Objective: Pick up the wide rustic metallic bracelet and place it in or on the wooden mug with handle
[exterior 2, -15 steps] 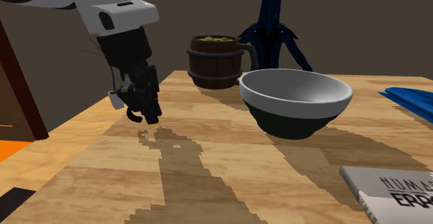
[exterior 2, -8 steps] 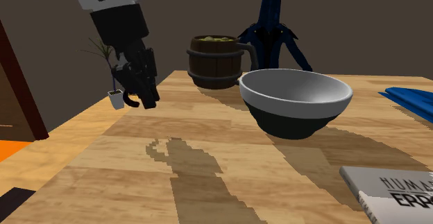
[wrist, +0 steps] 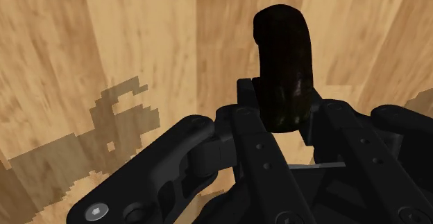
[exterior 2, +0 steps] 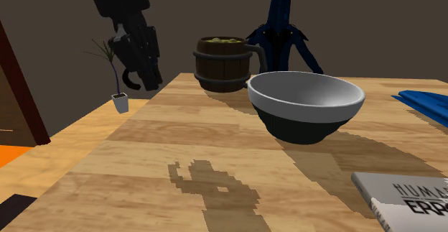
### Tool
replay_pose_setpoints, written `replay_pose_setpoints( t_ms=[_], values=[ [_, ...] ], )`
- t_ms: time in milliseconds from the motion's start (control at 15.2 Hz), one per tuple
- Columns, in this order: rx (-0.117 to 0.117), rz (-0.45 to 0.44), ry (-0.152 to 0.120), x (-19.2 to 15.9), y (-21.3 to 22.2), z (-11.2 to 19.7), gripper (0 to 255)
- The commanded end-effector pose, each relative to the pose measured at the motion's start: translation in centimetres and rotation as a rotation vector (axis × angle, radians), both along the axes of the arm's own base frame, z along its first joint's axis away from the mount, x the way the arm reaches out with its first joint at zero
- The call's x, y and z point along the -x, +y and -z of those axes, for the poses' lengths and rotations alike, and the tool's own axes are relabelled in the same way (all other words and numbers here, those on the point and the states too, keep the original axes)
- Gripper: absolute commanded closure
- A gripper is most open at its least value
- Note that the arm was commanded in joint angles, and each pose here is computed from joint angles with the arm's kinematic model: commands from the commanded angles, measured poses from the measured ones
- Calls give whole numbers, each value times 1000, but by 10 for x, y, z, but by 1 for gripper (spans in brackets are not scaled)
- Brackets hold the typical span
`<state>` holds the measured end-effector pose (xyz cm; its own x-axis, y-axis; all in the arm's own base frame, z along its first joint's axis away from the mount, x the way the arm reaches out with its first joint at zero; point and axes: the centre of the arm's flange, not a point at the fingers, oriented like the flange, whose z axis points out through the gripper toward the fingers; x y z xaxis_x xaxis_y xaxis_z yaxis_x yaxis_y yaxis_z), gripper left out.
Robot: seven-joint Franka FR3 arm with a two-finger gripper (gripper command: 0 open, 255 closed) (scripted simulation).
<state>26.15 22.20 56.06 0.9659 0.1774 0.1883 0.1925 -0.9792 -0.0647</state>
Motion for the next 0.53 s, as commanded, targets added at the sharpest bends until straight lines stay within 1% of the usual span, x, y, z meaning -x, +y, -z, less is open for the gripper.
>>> replay_pose_setpoints(
  t_ms=[0,462],
  values=[
    [0,0,0,0,-1,-10,255],
    [0,0,0,0,-1,-47,255]
  ],
)
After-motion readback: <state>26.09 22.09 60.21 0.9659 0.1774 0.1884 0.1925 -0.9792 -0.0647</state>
